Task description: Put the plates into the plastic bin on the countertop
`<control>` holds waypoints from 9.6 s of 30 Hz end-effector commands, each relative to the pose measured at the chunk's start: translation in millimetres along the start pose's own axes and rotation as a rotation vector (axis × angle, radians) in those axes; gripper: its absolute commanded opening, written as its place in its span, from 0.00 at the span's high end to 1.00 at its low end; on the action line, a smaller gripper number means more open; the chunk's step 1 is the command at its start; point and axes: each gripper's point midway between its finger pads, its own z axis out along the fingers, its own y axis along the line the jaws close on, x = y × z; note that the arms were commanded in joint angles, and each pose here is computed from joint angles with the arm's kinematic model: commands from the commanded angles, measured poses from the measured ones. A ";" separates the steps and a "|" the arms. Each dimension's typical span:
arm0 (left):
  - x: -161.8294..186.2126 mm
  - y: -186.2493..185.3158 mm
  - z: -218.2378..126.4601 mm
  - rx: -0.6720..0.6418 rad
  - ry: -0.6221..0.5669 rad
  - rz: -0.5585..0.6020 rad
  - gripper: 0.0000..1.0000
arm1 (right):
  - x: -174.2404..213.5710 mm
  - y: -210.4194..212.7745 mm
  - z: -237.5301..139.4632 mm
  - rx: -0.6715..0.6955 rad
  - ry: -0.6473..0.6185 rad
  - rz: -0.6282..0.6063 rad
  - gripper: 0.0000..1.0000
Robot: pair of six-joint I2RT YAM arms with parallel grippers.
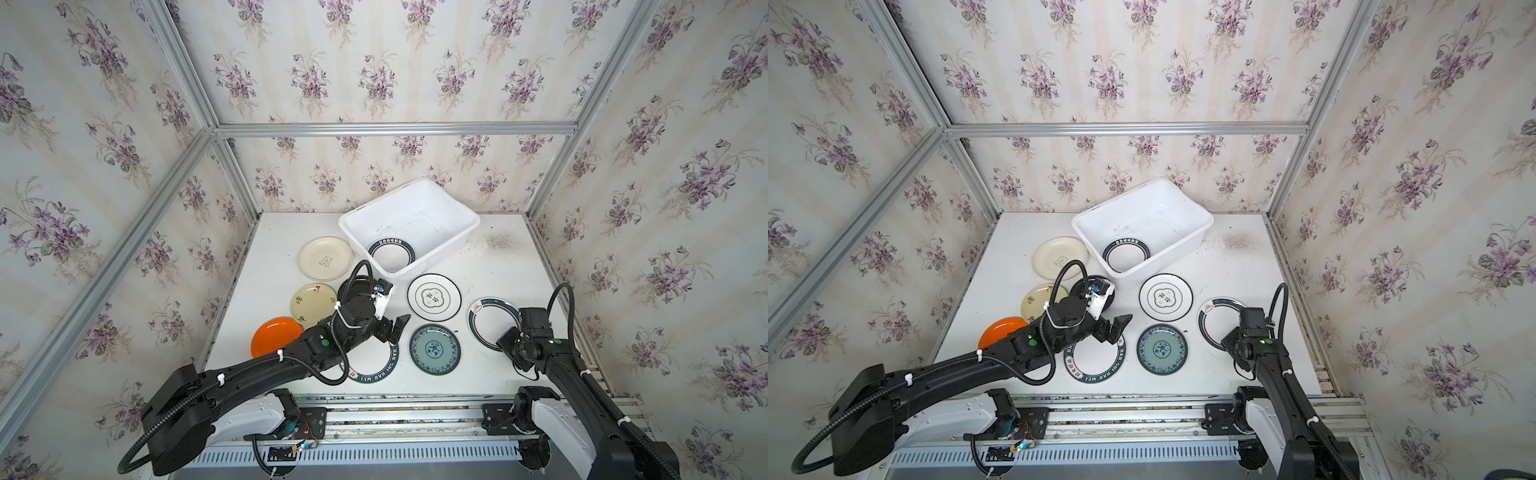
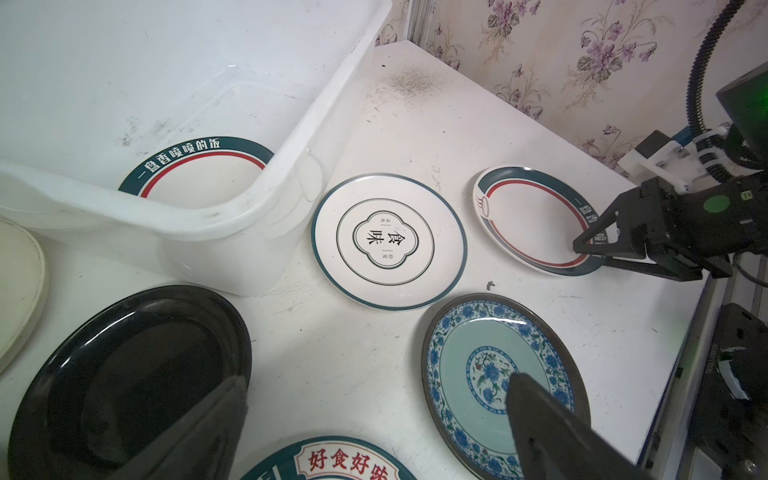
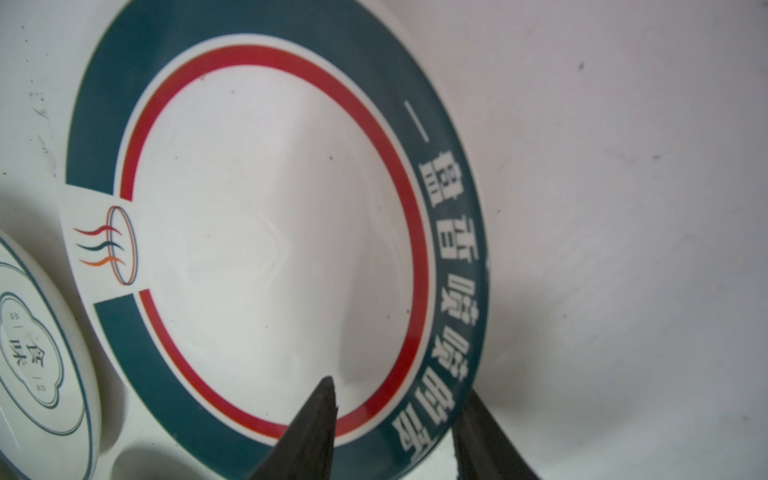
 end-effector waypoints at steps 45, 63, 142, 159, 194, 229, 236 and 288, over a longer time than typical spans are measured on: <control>-2.5 -1.7 3.7 0.002 0.006 0.010 0.01 | -26.6 15.7 -12.1 -0.120 -0.166 0.117 1.00; -4.9 -2.8 2.5 0.008 0.003 0.010 0.01 | -50.2 50.5 -54.2 -0.219 -0.238 0.003 1.00; -107.8 110.9 -87.7 -0.125 -0.211 -0.416 0.01 | -27.4 438.3 -41.9 -0.510 0.023 -0.848 1.00; -95.8 124.5 -82.6 -0.171 -0.163 -0.447 0.01 | -12.8 439.9 8.7 -0.367 0.071 -0.949 1.00; -84.1 147.9 -82.4 -0.291 -0.153 -0.440 0.01 | -15.2 467.2 4.8 -0.428 0.069 -0.993 0.59; -11.2 329.0 -70.0 -0.580 -0.010 -0.795 0.01 | -45.7 351.4 -217.2 -0.875 -0.415 -0.775 0.00; 8.5 348.3 -57.8 -0.611 0.060 -0.796 0.01 | -26.8 311.6 -209.6 -0.901 -0.387 -0.755 0.01; 95.4 406.1 -10.5 -0.875 0.611 -0.708 0.44 | -13.6 239.3 -146.0 -0.711 -0.346 -0.716 0.01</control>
